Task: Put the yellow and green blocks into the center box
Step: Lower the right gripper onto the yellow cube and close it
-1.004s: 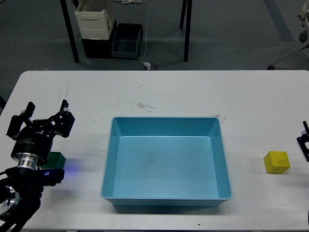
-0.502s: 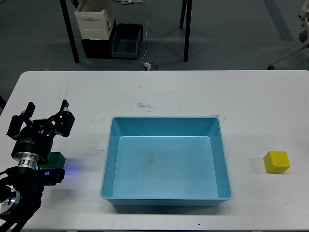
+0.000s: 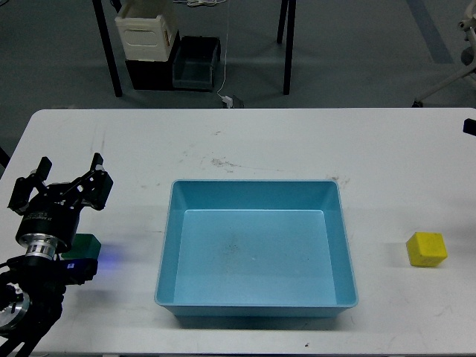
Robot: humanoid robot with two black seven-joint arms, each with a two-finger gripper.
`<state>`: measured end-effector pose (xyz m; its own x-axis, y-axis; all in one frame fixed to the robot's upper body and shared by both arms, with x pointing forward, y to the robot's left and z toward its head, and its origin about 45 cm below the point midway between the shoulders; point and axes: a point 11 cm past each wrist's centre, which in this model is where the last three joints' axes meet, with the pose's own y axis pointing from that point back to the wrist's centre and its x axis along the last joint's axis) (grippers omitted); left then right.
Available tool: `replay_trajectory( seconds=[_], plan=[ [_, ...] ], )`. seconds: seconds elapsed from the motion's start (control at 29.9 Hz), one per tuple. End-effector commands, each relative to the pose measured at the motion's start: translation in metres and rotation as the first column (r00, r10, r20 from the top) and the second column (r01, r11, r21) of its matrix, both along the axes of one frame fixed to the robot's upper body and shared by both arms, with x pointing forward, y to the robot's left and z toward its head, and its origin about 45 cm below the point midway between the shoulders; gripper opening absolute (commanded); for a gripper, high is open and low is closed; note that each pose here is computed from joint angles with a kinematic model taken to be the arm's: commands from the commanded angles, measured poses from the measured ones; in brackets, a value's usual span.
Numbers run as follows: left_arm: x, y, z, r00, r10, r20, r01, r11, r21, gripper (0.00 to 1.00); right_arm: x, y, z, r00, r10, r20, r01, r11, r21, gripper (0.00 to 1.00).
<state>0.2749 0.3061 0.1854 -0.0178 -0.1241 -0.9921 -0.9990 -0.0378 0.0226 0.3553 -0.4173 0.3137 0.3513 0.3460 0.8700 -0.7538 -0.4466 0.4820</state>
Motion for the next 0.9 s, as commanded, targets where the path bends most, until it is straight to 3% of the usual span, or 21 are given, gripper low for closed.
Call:
replay_trajectory(
  seconds=[0.0, 0.23, 0.57, 0.87],
  plan=[
    [0.0, -0.001, -0.001, 1.0, -0.003, -0.008, 0.003, 1.0, 0.0, 1.0, -0.002, 0.004, -0.011, 0.996, 0.077, -0.037, -0.082, 0.983, -0.163, 1.0],
    [-0.001, -0.001, -0.002, 1.0, -0.005, -0.014, 0.005, 1.0, 0.002, 1.0, -0.026, 0.032, -0.04, 0.964, 0.219, -0.152, -0.256, 0.922, -0.29, 1.0],
    [0.0, -0.001, -0.001, 1.0, -0.002, -0.009, 0.002, 1.0, 0.0, 1.0, -0.052, 0.066, -0.067, 0.904, 0.237, -0.355, -0.34, 0.903, -0.263, 1.0],
    [0.001, 0.0, 0.0, 1.0, 0.001, -0.006, -0.001, 1.0, 0.001, 1.0, -0.074, 0.086, -0.112, 0.811, 0.225, -0.54, -0.403, 0.884, -0.237, 1.0]
  ],
)
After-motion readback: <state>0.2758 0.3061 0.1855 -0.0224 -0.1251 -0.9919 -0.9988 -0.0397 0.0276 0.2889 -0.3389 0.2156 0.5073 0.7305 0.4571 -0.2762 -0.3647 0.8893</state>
